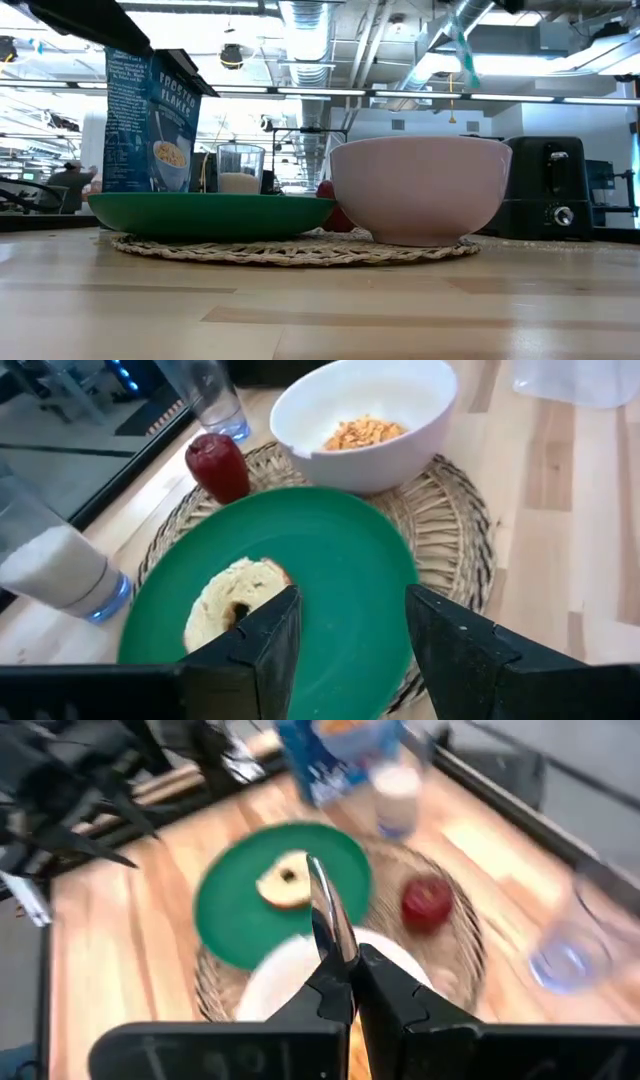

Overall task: Arrange a breakfast setting
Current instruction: Put the blue patterned spoon to the right of the white bowl

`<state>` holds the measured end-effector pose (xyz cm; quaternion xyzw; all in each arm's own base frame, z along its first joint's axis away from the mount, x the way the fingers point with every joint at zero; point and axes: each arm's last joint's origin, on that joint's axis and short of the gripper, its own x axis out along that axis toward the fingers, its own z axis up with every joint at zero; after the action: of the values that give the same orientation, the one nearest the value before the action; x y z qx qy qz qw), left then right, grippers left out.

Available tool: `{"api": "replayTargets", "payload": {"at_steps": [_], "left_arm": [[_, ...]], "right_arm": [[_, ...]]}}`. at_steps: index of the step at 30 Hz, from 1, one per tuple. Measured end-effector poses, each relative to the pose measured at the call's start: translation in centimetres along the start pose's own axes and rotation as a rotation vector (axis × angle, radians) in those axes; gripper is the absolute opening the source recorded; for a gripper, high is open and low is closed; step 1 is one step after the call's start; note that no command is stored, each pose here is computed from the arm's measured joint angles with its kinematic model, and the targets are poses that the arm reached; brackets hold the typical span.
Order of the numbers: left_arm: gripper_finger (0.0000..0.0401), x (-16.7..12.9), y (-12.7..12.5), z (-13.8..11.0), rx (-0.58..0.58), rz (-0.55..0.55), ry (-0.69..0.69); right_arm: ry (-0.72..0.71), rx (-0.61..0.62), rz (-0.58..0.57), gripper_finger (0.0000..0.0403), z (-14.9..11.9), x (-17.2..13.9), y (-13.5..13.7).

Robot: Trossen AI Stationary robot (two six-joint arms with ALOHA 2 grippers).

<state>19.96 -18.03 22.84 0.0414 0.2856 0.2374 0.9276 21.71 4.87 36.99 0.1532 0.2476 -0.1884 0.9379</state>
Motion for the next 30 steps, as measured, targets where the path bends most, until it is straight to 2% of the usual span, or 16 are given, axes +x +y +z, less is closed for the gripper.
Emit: {"api": "replayTargets", "payload": {"at_steps": [4, 11, 16, 24, 30], "left_arm": [[0.0171, 0.3, 0.2, -0.6, -0.015, 0.013, 0.001], [0.0171, 0.6, 0.3, -1.2, -0.024, 0.016, 0.019], [0.0171, 0.6, 0.3, -1.2, -0.025, 0.016, 0.018], [0.0171, 0.6, 0.3, -1.2, -0.028, 0.015, 0.017], [0.0171, 0.6, 0.3, -1.2, -0.028, 0.015, 0.016]], "right_arm": [[0.073, 0.072, -0.048, 0.0029, -1.4, -0.8, -1.7], [0.123, 0.201, -0.032, 0.0029, -4.1, -1.7, -4.1], [0.136, 0.286, -0.079, 0.0029, -6.0, -1.9, -6.1], [0.261, 0.379, -0.133, 0.0029, -9.5, 0.1, -8.4], [0.313, 0.443, -0.107, 0.0029, -11.5, 2.5, -9.6]]}}
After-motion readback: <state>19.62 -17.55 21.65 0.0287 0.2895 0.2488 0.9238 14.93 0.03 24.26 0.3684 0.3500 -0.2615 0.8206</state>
